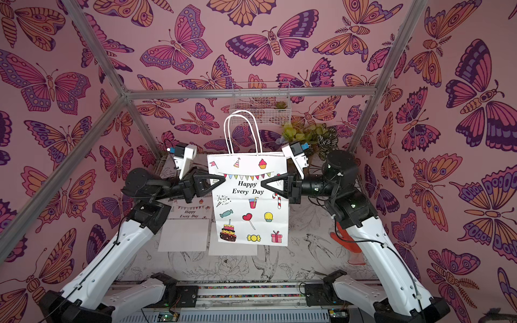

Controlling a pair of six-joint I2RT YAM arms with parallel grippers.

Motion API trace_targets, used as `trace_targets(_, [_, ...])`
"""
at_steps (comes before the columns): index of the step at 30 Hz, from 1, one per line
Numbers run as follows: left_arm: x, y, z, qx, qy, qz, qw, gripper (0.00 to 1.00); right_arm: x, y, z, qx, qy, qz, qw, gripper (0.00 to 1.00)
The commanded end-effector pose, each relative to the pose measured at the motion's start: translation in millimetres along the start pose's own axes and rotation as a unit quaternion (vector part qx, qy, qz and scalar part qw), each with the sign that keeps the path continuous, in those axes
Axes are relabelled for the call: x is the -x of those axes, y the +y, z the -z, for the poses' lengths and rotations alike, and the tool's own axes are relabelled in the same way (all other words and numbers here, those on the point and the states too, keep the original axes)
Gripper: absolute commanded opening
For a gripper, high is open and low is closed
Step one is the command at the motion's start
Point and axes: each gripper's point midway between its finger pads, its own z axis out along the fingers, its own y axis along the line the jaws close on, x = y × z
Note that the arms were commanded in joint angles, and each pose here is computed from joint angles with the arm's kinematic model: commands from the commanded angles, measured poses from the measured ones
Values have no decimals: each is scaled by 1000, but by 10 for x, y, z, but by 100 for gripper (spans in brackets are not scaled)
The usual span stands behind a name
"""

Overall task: Put away the paper bag
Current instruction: Press the paper bag.

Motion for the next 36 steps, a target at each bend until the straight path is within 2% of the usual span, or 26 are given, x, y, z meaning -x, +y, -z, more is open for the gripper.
trace_targets(1, [-53,-105,-4,-27,15,-13,999,7,81,181,52,9,-5,30,1000,0])
trace_targets(2, [-68,-113,-6,-31,19,-11,999,17,91,186,63,7,-7,31,999,0])
trace_targets(3, [-88,-120,-6,-36,24,-10,999,33,101,183,73,5,-8,33,999,0])
trace_targets(4, [-95,-143,-4,-41,28,-12,999,42,117,183,88,3,-11,33,999,0])
trace_targets(7, [-144,-200,3,-54,40,-15,998,59,186,182,142,2,-18,34,999,0])
trace_targets(13, [-138,-319,71,-48,35,-43,997,68,328,250,224,51,-8,30,998,0])
trace_targets(15, [-165,-131,165,30,39,-37,998,73,348,271,256,72,10,24,997,0])
trace_targets(16, [-205,8,254,93,42,-45,994,78,374,269,269,77,16,18,997,0])
trace_targets(17, [-255,89,327,130,48,-54,989,80,413,268,274,85,23,13,996,0])
trace_targets(18, [-282,91,388,136,49,-62,988,82,437,287,275,92,29,12,995,0])
trace_targets(24, [-330,-241,493,54,27,-131,990,87,525,260,243,126,59,10,990,0])
trace_targets(30, [-536,-156,482,13,65,-102,993,87,584,130,184,140,73,4,988,0])
trace_targets(36, [-666,-113,433,-17,85,-95,992,87,635,211,96,147,71,17,986,0])
